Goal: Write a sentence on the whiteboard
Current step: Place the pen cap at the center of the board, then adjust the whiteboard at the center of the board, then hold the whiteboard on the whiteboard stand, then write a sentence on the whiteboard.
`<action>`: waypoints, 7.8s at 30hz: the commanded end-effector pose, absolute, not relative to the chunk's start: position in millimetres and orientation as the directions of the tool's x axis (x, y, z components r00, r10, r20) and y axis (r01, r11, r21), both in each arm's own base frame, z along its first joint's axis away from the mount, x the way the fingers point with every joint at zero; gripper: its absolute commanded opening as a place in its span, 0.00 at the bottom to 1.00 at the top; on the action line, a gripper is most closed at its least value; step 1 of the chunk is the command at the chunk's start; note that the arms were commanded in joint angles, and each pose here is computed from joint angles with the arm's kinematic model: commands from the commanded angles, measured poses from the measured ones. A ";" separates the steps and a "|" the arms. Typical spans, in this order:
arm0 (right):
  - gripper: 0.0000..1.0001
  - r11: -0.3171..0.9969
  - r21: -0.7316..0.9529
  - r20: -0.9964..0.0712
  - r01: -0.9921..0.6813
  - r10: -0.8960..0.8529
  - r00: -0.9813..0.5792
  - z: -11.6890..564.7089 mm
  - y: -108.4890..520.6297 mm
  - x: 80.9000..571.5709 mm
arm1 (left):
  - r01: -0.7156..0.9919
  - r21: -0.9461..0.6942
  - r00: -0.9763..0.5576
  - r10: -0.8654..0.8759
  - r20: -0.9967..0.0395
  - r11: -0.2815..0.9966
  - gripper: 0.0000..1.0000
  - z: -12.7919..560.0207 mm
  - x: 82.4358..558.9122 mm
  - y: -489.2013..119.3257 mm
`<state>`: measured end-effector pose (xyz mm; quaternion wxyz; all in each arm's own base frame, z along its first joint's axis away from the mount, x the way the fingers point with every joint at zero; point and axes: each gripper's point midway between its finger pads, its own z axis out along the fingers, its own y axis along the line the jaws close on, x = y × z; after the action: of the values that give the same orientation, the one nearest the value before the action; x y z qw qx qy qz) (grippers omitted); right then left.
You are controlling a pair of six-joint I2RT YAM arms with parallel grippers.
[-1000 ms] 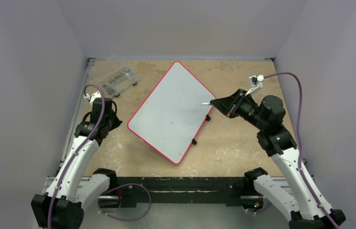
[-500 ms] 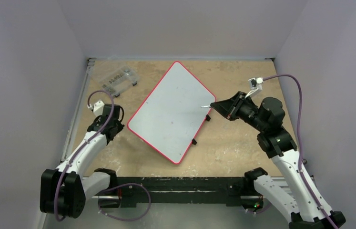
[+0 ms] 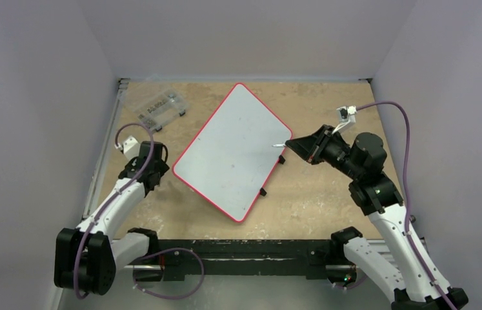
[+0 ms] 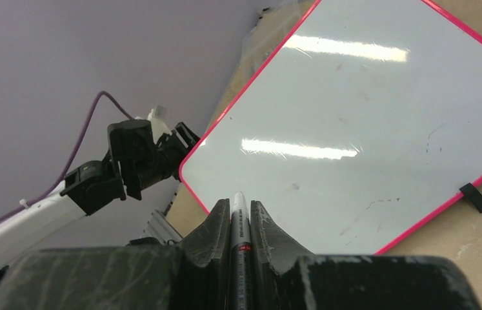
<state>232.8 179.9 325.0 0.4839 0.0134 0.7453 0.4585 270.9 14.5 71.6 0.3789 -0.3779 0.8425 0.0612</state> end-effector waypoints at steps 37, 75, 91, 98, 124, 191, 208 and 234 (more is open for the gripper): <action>0.00 0.676 0.596 -0.793 -0.434 0.408 -0.453 308.3 157.1 213.9 | 0.602 -0.473 -0.518 -0.137 -0.844 0.643 0.72 318.8 342.9 -167.1; 0.00 0.673 0.550 -0.826 -0.495 0.351 -0.441 302.6 153.5 186.1 | 0.542 -0.636 -0.781 0.050 -0.622 0.549 0.40 232.0 390.9 -232.8; 0.00 0.693 0.534 -0.836 -0.484 0.345 -0.428 302.0 146.2 177.7 | 0.592 -0.595 -0.771 0.169 -0.614 0.544 0.48 224.9 396.4 -280.6; 0.00 0.685 0.543 -0.830 -0.485 0.352 -0.432 298.2 147.9 178.7 | 0.574 -0.515 -0.728 0.108 -0.677 0.637 0.73 247.9 397.3 -247.0; 0.00 0.632 0.575 -0.813 -0.520 0.370 -0.449 304.9 168.7 209.0 | 0.479 -0.731 -0.844 0.027 -0.535 0.485 0.48 211.5 356.5 -223.7; 0.00 0.425 0.377 -0.922 -0.823 0.253 -0.292 293.5 354.0 251.0 | 0.548 -0.658 -0.806 0.116 -0.580 0.517 0.00 210.5 351.7 -236.2; 0.00 0.426 0.369 -0.928 -0.826 0.223 -0.299 281.6 393.4 262.6 | 0.547 -0.657 -0.806 0.115 -0.581 0.518 0.00 211.4 352.8 -237.6; 0.00 0.481 0.400 -0.916 -0.780 0.193 -0.351 251.9 406.4 279.1 | 0.549 -0.656 -0.804 0.114 -0.583 0.517 0.00 213.4 352.2 -238.1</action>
<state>280.1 396.1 237.1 0.5184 -0.2064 0.6979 0.4489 347.2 -234.0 195.6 0.1956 0.1637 0.8430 -0.4736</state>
